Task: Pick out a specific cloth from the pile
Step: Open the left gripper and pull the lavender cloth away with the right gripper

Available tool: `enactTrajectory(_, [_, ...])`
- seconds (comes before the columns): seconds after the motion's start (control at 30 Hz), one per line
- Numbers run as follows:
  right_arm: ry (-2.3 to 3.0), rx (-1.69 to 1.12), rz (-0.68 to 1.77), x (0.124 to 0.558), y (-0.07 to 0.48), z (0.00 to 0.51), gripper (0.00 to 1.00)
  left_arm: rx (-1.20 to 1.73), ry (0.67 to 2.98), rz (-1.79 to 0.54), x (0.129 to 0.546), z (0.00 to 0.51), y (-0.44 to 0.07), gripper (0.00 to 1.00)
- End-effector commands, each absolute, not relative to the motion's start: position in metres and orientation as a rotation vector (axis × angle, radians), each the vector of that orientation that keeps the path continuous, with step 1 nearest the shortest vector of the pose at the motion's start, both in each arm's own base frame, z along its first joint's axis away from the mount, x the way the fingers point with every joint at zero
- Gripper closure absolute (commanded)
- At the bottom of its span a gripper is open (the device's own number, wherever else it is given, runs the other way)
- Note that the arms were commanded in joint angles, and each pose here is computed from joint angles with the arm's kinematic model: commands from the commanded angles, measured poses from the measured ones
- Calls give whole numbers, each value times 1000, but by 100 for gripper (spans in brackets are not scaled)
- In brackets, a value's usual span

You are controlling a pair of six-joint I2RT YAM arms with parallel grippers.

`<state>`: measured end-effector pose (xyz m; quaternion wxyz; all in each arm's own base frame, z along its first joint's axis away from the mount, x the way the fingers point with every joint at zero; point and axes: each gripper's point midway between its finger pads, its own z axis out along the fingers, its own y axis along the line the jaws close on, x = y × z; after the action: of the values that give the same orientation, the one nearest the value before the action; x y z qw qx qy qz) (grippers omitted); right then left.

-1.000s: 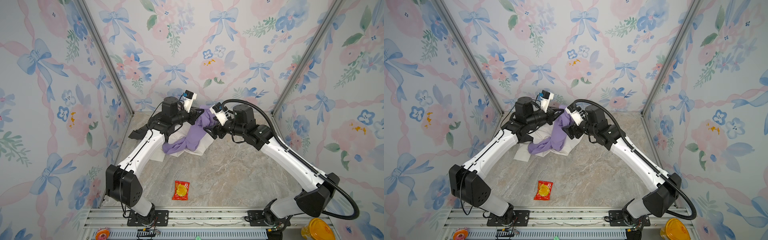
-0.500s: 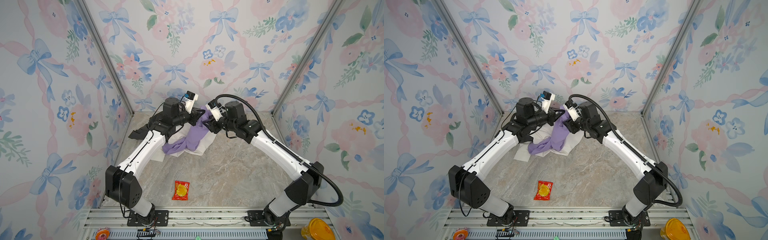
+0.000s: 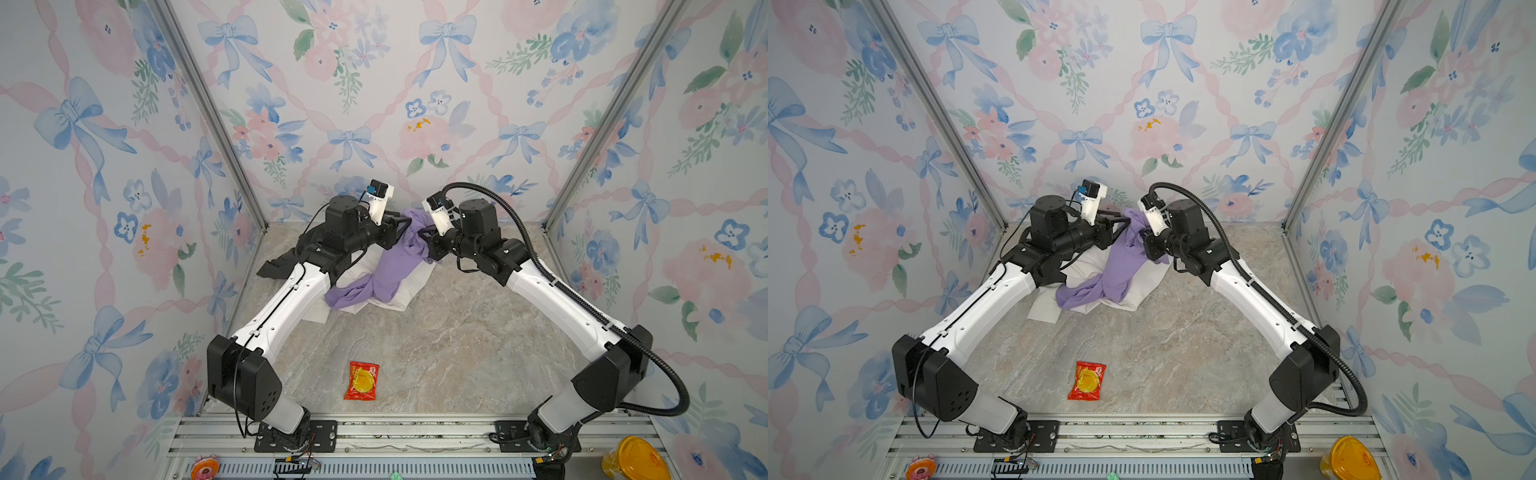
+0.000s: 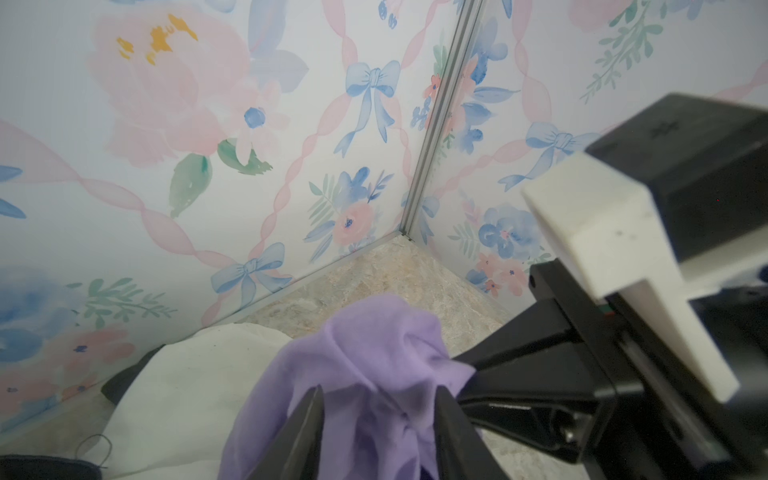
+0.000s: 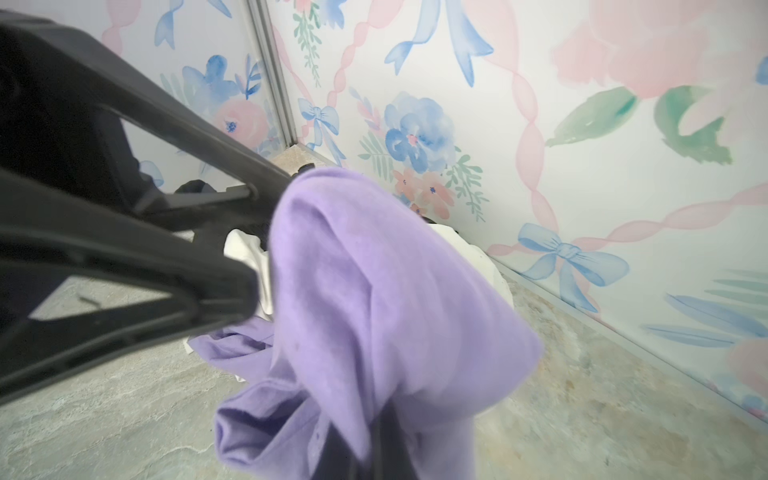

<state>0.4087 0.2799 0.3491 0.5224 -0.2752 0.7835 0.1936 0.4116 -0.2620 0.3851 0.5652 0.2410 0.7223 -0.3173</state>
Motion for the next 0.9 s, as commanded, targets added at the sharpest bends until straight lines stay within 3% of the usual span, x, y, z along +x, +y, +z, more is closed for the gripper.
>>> enactTrajectory(0.0, [1718, -499, 465, 414, 249, 415, 100, 536, 1609, -687, 409, 421, -252, 41])
enactTrajectory(0.4, [1454, -233, 422, 417, 170, 535, 100, 452, 1610, -622, 413, 429, -236, 16])
enactTrajectory(0.73, [1319, -14, 299, 422, 74, 598, 100, 420, 1610, -592, 413, 430, -230, 3])
enactTrajectory(0.87, [1274, 40, 289, 426, 50, 613, 100, 418, 1605, -581, 415, 430, -229, 2])
